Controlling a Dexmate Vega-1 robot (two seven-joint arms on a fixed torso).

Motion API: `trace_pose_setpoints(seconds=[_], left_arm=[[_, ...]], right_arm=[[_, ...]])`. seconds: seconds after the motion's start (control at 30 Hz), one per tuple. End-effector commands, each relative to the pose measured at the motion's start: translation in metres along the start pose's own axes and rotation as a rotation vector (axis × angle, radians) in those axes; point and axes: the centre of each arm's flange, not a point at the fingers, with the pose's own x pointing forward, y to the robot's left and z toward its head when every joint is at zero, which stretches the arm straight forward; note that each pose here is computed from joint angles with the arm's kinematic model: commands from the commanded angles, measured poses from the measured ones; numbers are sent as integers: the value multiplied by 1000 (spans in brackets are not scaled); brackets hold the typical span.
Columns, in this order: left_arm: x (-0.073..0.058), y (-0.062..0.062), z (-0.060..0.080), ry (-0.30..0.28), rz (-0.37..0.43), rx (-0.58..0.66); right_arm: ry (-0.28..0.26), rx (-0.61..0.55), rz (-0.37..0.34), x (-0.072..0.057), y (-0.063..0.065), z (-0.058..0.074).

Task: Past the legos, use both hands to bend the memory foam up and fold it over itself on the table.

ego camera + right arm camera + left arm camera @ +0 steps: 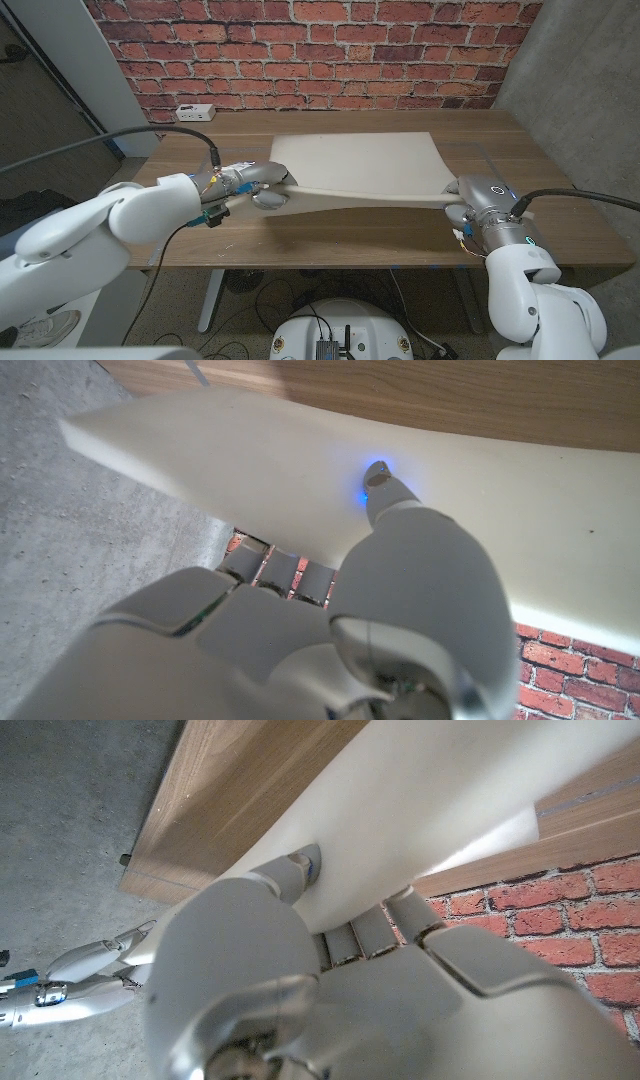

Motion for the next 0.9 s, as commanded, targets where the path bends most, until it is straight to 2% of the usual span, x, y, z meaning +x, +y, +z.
trace_pose_setpoints(seconds=[0.03,0.4,0.57,0.77,0.9], left_arm=[[-9,16,1,-58,-9,-14],[-21,41,5,-101,-15,-6],[-18,52,6,-123,-42,-7],[-12,63,0,-59,30,35],[-7,70,-7,-53,54,25]], right_arm=[[-21,89,20,-21,-20,-12],[-64,131,55,-21,-34,-19],[-79,142,48,-20,-38,-20],[-105,171,3,-11,-38,-22],[-123,184,-28,-4,-38,-23]])
